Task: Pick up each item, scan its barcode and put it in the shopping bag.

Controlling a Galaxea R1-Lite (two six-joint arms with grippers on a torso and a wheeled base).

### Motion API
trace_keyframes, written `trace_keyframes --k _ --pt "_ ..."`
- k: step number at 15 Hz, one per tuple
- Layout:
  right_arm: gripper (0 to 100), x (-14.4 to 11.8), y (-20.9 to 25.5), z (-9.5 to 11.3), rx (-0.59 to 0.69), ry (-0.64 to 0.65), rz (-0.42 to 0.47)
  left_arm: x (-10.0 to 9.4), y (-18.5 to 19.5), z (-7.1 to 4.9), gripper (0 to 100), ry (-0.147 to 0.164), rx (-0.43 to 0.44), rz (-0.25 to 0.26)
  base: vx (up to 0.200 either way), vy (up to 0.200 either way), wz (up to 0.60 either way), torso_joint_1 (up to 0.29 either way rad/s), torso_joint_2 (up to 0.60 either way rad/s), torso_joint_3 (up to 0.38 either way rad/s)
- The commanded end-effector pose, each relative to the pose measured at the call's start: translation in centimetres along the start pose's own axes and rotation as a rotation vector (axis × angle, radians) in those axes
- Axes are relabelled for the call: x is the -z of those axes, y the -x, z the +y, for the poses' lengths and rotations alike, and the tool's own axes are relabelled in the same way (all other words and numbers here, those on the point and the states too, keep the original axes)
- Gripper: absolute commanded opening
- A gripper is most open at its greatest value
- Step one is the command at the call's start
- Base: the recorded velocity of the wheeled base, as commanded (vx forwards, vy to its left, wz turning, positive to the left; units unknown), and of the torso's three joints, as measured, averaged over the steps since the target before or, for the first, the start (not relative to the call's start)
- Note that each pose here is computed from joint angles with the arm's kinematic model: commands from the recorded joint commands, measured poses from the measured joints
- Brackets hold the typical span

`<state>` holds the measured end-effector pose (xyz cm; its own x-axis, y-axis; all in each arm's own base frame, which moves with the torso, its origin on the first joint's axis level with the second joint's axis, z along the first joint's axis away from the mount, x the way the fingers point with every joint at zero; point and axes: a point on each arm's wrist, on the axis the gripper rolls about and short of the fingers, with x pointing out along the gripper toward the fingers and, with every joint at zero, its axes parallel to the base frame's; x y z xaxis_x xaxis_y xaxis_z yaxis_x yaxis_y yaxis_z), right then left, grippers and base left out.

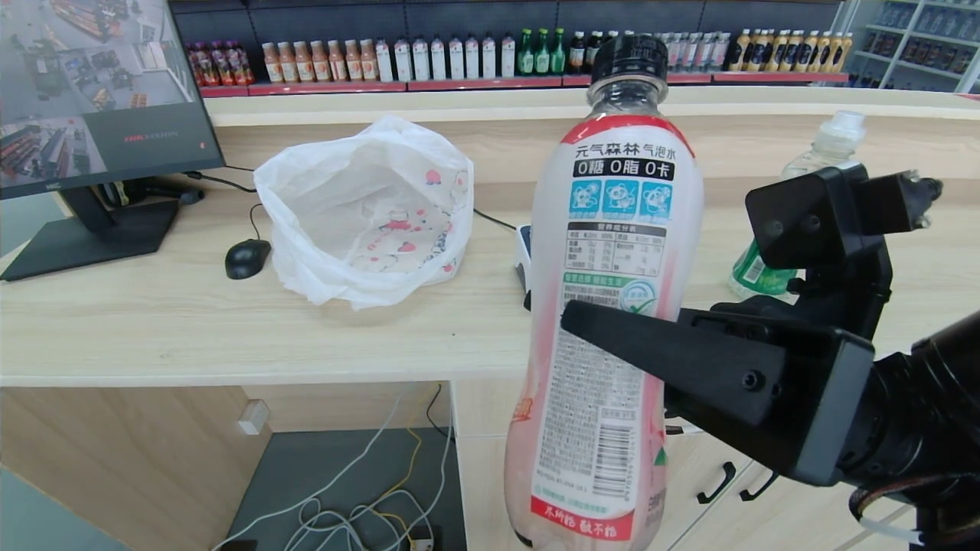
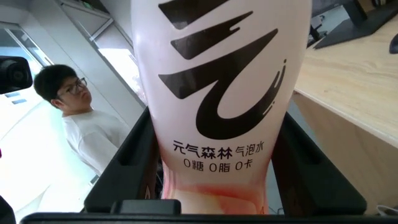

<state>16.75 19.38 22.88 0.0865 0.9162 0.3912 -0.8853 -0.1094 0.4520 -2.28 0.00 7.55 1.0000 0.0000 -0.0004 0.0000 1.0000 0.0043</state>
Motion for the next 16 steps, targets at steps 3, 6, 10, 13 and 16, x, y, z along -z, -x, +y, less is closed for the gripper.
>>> trace_keyframes --k 3,6,10,13,16 --pt "0 0.4 0.2 0.0 0.007 0.034 0.011 0.0 0.0 0.0 100 0.0 0.0 0.0 0.0 0.0 0.0 0.0 0.0 0.0" --pt "0 1.5 1.2 -0.6 0.055 0.127 0.045 0.0 0.0 0.0 100 0.0 0.0 0.0 0.0 0.0 0.0 0.0 0.0 0.0" --pt "0 1.7 3.7 -1.6 0.182 0.336 0.052 0.0 0.0 0.0 100 0.0 0.0 0.0 0.0 0.0 0.0 0.0 0.0 0.0" --pt "0 1.5 4.0 -2.4 0.381 0.456 -0.039 0.0 0.0 0.0 100 0.0 0.0 0.0 0.0 0.0 0.0 0.0 0.0 0.0" --pt "0 1.2 3.6 -3.0 0.481 0.573 -0.071 0.0 0.0 0.0 100 0.0 0.0 0.0 0.0 0.0 0.0 0.0 0.0 0.0"
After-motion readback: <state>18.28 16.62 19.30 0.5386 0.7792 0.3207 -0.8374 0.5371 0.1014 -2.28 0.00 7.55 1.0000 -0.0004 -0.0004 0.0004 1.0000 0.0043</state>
